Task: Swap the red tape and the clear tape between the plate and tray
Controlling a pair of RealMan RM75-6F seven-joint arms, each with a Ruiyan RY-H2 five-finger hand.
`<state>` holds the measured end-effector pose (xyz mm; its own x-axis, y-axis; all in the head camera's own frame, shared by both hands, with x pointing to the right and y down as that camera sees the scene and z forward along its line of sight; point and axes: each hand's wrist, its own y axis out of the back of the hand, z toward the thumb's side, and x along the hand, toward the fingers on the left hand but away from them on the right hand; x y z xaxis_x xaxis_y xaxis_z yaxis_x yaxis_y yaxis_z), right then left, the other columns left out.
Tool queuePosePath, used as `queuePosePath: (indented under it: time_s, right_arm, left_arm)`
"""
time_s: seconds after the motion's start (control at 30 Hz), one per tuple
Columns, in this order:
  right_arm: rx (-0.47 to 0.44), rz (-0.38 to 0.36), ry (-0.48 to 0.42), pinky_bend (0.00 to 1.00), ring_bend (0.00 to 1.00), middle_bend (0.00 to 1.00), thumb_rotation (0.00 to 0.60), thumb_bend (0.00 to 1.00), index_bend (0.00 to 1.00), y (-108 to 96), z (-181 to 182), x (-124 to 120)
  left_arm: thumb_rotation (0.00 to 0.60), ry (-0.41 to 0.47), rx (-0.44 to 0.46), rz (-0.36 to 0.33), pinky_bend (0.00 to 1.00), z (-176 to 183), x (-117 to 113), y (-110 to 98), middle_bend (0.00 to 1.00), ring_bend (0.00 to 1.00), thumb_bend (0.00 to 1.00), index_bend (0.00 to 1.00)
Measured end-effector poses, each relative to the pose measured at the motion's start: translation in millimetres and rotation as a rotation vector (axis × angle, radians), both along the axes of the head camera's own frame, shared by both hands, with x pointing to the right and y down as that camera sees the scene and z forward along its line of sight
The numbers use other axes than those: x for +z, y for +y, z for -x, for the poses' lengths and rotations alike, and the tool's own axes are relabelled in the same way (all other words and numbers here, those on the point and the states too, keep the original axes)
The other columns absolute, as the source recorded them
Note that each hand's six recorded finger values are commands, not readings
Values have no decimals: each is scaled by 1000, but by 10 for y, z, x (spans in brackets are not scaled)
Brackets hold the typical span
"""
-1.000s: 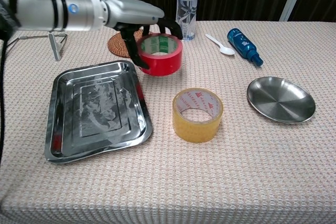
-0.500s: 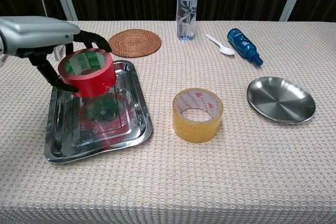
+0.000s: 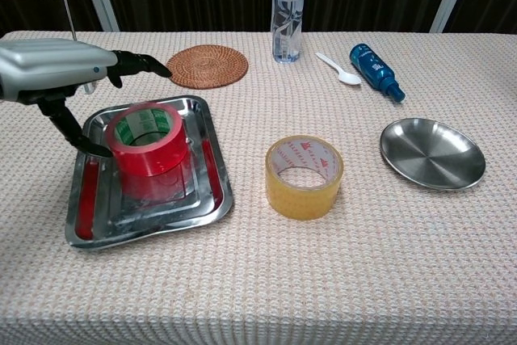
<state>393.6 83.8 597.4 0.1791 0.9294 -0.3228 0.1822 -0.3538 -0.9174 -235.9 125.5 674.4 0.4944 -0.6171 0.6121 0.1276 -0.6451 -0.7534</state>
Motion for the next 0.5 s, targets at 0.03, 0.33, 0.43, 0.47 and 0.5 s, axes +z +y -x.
queuePosePath:
  time_s: [0.03,0.33,0.43,0.47,0.5]
  right_arm:
    - [-7,1,-3,0,0,0,600,92,0,-5,27,-3]
    - [-152,101,-63,0,0,0,600,89,0,29,585,55]
    - [-233,167,-80,0,0,0,600,81,0,83,870,120]
    - [-255,192,-88,0,0,0,600,74,0,106,957,143]
    - [-286,226,-99,0,0,0,600,67,0,141,1075,175]
  left_arm:
    - [600,-1,-9,-3,209,30,-20,5,0,0,109,46]
    - [600,-45,-155,-104,203,595,-286,65,0,0,108,47]
    - [600,-80,-255,-153,196,966,-397,188,0,0,109,47]
    - [600,-88,-287,-165,195,1078,-433,244,0,0,109,47]
    - [600,-97,-327,-180,195,1222,-480,330,0,0,108,48]
